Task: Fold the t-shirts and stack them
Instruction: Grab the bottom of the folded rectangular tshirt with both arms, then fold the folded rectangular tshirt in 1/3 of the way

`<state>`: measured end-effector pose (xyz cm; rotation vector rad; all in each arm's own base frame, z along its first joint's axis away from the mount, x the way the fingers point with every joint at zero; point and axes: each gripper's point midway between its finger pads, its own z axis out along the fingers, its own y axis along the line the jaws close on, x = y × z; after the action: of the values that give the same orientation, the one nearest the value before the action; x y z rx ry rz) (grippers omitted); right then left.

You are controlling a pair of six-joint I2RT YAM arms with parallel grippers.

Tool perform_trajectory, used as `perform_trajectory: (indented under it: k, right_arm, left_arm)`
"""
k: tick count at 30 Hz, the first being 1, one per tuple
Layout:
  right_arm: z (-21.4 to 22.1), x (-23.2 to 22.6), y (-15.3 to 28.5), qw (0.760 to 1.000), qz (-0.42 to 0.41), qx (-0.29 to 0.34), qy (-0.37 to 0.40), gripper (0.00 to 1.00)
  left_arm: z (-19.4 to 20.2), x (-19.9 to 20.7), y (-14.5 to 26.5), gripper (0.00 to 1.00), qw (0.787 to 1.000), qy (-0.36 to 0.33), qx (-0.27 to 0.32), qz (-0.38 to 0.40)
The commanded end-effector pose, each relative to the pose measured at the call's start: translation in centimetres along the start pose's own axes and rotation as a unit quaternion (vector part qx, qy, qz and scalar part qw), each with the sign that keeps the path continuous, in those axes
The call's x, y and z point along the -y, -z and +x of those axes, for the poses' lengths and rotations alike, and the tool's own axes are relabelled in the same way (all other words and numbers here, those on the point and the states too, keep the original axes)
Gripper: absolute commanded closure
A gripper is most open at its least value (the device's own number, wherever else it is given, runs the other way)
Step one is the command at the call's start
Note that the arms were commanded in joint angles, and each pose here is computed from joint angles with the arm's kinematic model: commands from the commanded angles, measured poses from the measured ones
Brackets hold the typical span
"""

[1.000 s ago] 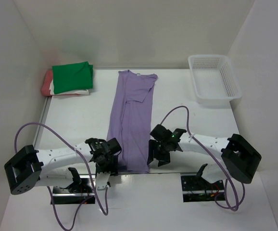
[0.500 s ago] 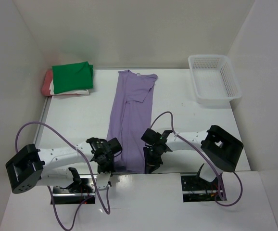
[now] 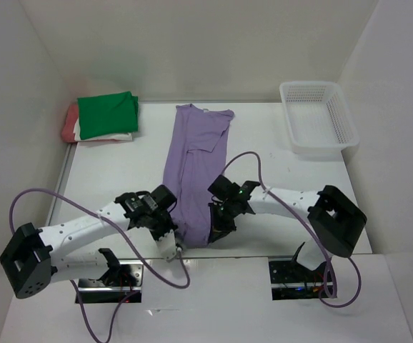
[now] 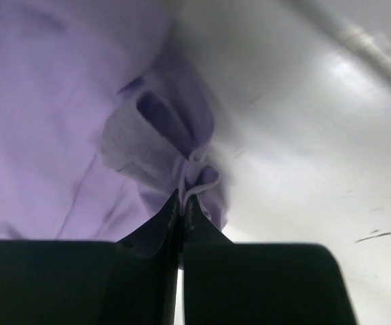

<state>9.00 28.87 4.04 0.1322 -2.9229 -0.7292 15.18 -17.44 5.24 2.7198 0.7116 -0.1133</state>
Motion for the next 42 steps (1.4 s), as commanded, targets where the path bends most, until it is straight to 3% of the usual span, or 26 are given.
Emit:
perform_trajectory:
  k: [1, 5, 11, 15, 20, 26, 38, 41, 42]
  right_arm:
    - [-2.5, -1.5, 3.4, 0.999, -0.022, 0.043, 0.004, 1.0]
    - [-5.2, -2.9, 5.9, 0.996, -0.042, 0.078, 0.019, 1.0]
    - [-11.8, -1.9, 8.9, 0.992, -0.047, 0.119, 0.018, 1.0]
    - [-16.2, -0.7, 10.1, 0.99, -0.046, 0.135, 0.018, 1.0]
    - [-20.7, -0.2, 10.3, 0.989, -0.053, 0.138, 0.024, 1.0]
    - [-23.8, 1.6, 10.2, 0.988, -0.061, 0.142, -0.001, 1.0]
    - [-28.0, 4.3, 8.8, 0.986, -0.066, 0.15, -0.031, 1.0]
    - [-29.4, 4.9, 8.9, 0.983, -0.074, 0.162, -0.034, 0.87]
    - [-30.3, 4.6, 9.1, 0.981, -0.079, 0.172, -0.033, 0.75]
  left_arm:
    - [1.9, -3.6, 2.8, 1.0, 0.993, 0.08, -0.015, -0.081]
    - [5.9, -5.4, 5.2, 1.0, 0.972, 0.181, -0.042, -0.143]
    - [12.3, -9.6, 8.1, 1.0, 0.928, 0.28, -0.07, -0.235]
    - [16.4, -12.8, 10.2, 1.0, 0.9, 0.309, -0.074, -0.3]
    - [19.9, -14.9, 10.1, 1.0, 0.881, 0.324, -0.075, -0.337]
    - [22.2, -17.0, 9.2, 1.0, 0.872, 0.318, -0.067, -0.366]
    - [24.6, -18.4, 6.0, 0.96, 0.878, 0.285, -0.069, -0.378]
    - [25.6, -18.3, 4.9, 0.86, 0.876, 0.286, -0.073, -0.382]
    - [26.0, -18.0, 4.2, 0.84, 0.875, 0.289, -0.079, -0.381]
